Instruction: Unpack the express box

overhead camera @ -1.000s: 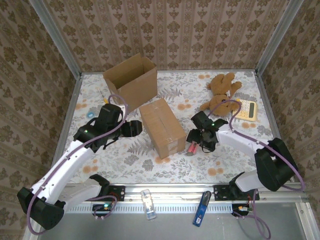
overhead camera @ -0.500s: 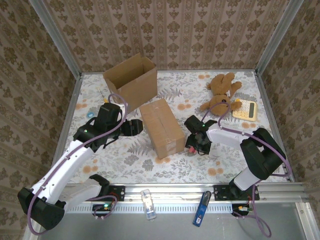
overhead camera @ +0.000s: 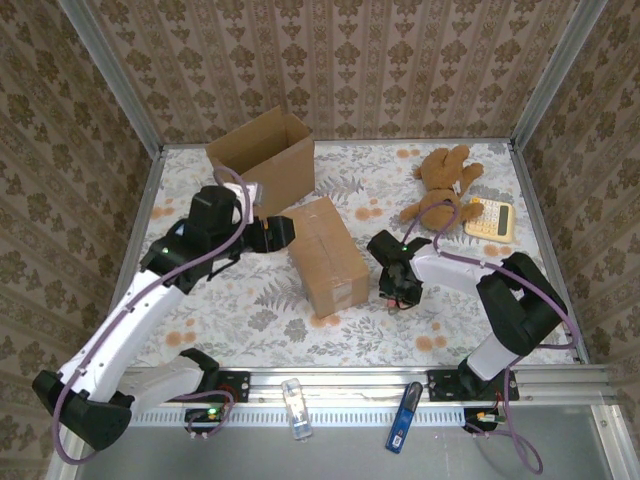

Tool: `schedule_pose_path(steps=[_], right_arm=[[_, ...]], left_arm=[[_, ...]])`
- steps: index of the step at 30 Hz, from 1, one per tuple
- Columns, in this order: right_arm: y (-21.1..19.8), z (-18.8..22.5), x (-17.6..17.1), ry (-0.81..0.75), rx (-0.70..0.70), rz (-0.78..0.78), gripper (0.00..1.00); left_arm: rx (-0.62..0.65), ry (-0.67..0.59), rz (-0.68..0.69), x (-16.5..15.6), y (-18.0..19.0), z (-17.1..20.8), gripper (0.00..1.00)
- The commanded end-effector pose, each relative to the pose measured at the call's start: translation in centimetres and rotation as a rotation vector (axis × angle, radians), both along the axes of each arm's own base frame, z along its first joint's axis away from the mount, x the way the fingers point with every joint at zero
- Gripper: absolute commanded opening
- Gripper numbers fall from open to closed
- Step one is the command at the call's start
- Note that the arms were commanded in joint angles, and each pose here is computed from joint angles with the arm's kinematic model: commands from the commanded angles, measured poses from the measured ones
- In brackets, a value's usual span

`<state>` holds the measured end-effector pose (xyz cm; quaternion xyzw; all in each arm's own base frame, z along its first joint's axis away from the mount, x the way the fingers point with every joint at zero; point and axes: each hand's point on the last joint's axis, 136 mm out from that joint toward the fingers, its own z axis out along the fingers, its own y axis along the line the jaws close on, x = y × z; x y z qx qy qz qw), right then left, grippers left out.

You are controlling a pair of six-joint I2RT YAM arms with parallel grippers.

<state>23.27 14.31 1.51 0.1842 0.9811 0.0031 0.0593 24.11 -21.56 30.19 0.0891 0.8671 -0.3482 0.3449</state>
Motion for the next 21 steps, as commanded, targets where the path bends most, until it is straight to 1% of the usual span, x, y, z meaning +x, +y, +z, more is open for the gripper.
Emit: schedule_pose_path(steps=[1,6,10,12,17,20,21], right_arm=[[-0.1,1.3,1.4,-0.049,-0.041,0.016,0.36],[-1.2,4.7,2.0,-0.095,-0.056,0.016,0.36],[-2.3,7.8,2.1,-0.159,-0.037,-0.001,0.35],[-2.7,9.4,2.1,-0.195,-0.016,-0.003,0.35],[-2.9,12.7,2.2,-0.256,0.028,0.029,0.35],[-2.0,15.1,2.3,-0.312,0.085,0.088,0.35],[-1.6,16.1,2.4,-0.337,0.112,0.117,0.35]], left_arm=[[-0.133,-0.099,0.007,0.0,-0.6,6.7,0.67],[-0.241,-0.206,0.033,-0.3,-0.1,13.1,0.57],[-0.311,-0.272,-0.002,-0.9,-0.4,16.2,0.53],[-0.327,-0.279,-0.016,-0.9,-0.8,16.5,0.51],[-0.313,-0.255,-0.013,-0.2,-1.5,15.5,0.47],[-0.269,-0.254,-0.03,0.1,-2.8,14.3,0.48],[-0.253,-0.236,-0.039,0.3,-3.2,13.5,0.49]])
